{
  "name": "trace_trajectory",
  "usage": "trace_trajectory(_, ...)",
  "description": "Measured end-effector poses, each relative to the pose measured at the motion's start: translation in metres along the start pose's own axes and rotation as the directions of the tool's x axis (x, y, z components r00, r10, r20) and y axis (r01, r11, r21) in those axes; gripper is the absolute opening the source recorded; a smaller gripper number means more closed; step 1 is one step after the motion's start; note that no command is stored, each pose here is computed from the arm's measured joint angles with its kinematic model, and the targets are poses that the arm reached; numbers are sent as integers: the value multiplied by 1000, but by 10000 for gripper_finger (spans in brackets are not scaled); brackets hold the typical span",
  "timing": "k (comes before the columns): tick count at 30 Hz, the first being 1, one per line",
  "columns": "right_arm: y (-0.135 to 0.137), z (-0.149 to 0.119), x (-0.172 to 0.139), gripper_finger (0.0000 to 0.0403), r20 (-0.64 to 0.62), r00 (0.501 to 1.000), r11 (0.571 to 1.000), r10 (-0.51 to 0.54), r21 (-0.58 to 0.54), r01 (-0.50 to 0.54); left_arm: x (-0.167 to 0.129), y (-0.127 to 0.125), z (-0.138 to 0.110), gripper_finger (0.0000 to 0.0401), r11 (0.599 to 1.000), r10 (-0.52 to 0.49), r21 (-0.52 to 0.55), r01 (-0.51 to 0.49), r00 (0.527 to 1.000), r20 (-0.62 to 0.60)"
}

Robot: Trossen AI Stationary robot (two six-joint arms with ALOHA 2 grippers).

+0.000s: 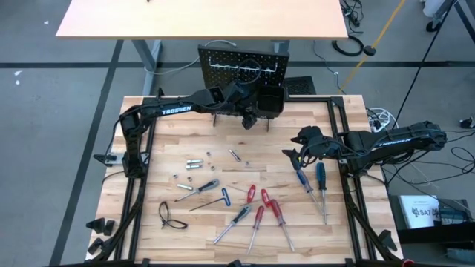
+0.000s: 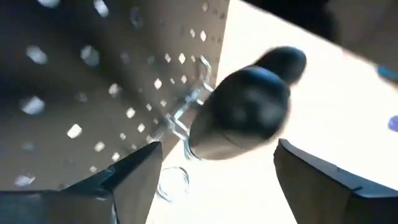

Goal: Hang tools onto peg board
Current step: Hang the black screwdriver on the pegboard, then hang the gray-black screwdriver on the pegboard

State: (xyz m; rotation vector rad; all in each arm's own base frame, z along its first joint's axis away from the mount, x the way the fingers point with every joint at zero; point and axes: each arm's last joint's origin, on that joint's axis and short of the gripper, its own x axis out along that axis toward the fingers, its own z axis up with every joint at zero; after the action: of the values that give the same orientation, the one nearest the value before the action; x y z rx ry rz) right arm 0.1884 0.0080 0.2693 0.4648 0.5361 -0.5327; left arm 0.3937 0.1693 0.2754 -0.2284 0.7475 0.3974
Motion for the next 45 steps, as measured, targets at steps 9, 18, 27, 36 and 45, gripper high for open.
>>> trace_trajectory(9,0,0,0,310,0,1000,1000,0,-11,0,-20,-12,3,309,996,-52,67,52,999,4)
trace_trajectory(18,0,0,0,311,0,1000,999,-1,38,1,-56,-21,-8,310,994,-53,88,65,990,-132)
trace_trajectory(27,0,0,0,311,-4,1000,999,2,41,-2,-107,-60,-18,310,979,-87,172,110,987,-137)
trace_trajectory(36,3,-4,8,311,-43,999,999,-3,35,4,-154,-104,-66,310,964,-80,241,108,989,-123)
trace_trajectory(45,16,-6,31,311,-64,997,988,43,150,-33,-186,-97,-144,310,985,-173,-17,172,985,-15)
